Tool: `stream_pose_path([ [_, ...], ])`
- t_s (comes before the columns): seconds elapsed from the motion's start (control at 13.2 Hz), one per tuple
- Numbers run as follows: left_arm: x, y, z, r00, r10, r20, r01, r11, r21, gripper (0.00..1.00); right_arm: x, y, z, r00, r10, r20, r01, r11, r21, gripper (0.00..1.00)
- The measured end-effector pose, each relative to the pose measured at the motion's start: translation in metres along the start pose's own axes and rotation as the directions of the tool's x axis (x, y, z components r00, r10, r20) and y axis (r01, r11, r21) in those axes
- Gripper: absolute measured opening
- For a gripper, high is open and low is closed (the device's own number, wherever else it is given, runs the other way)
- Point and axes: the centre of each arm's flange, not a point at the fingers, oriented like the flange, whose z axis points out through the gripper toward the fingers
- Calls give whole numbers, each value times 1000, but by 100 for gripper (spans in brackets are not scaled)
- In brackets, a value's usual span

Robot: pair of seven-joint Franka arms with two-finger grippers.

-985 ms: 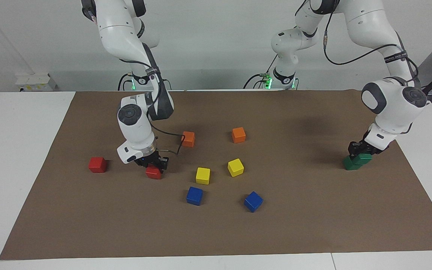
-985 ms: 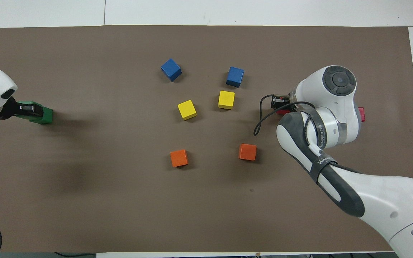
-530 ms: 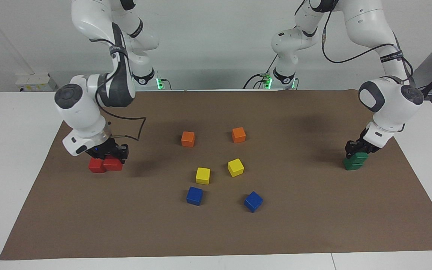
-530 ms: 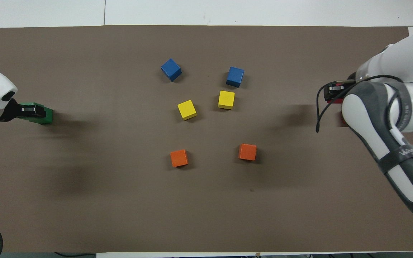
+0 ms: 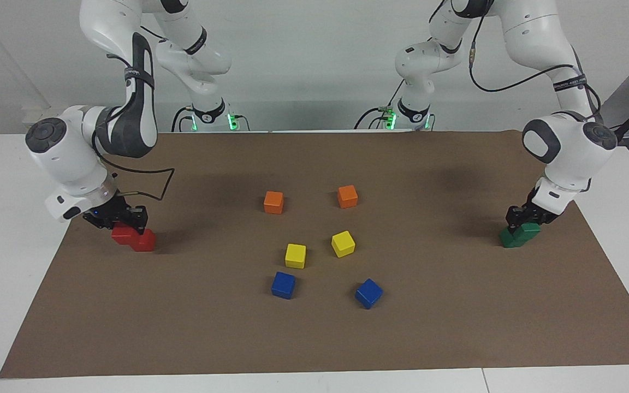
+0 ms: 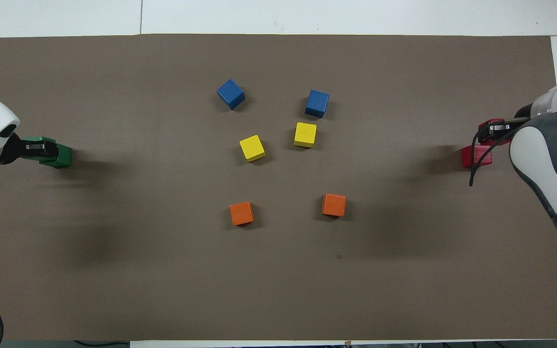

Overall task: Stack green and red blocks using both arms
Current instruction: 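Lower the green cube onto green with the left gripper while the right stacks red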

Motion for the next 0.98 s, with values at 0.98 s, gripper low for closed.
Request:
stream_pose_path([
  [0.98, -4, 1, 7, 999, 44, -10, -43, 999, 3, 55, -35, 13, 41, 1000, 31, -3, -31, 1000, -2, 55],
])
